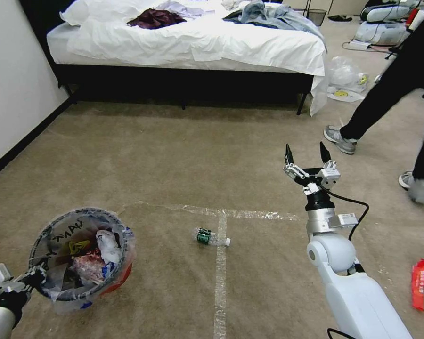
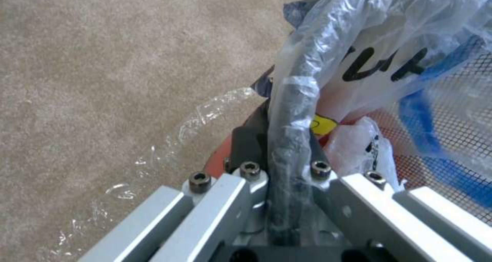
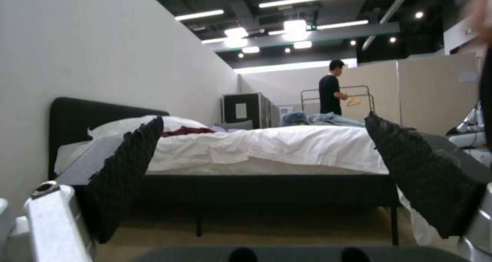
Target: Pick up the trash bin and place the garbage on the floor into it.
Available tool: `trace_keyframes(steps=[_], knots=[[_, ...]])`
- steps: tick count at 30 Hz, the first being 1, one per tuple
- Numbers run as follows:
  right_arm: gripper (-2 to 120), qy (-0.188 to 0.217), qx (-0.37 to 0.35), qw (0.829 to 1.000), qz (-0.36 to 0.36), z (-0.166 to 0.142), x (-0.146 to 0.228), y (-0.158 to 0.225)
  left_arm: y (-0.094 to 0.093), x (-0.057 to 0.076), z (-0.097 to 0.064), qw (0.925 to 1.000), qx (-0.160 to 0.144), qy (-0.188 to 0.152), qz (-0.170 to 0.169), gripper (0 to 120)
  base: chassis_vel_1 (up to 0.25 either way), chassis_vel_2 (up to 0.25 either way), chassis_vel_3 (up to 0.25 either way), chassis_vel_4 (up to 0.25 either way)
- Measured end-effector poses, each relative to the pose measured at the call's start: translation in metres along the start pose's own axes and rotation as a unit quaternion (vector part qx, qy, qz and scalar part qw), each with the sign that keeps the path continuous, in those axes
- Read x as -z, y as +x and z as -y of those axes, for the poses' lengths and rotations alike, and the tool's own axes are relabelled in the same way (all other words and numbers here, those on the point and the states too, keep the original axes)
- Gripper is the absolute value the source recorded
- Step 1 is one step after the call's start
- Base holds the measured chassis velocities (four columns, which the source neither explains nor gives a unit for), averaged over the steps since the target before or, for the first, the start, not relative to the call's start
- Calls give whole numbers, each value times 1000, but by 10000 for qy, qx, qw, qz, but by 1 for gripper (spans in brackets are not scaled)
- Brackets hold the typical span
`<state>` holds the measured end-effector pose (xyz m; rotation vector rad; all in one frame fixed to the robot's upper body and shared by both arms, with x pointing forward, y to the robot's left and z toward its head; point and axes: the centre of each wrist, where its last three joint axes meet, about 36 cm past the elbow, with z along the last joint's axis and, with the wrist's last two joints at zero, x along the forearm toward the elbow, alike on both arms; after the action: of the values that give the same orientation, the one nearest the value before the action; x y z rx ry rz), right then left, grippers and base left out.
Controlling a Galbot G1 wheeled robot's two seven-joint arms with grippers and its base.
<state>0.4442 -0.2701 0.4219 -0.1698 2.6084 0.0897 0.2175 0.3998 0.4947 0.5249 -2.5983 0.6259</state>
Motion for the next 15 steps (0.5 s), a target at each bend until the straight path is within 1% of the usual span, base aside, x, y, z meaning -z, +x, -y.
trace_keyframes(steps=[6, 12, 14, 15], knots=[[100, 15, -8, 10000, -22, 2, -1, 0, -1, 0, -1, 10000, 2, 12, 1, 1, 0, 0, 0, 0], [100, 160, 81, 9998, -85, 4, -3, -3, -2, -1, -1, 10000, 6, 25, -5, 1, 0, 0, 0, 0], [100, 412, 314, 9983, -282, 6, -3, -12, -1, -1, -1, 10000, 14, 22, -11, 1, 0, 0, 0, 0], [100, 412, 314, 9983, -282, 6, -3, -12, -1, -1, -1, 10000, 14, 22, -11, 1, 0, 0, 0, 0]])
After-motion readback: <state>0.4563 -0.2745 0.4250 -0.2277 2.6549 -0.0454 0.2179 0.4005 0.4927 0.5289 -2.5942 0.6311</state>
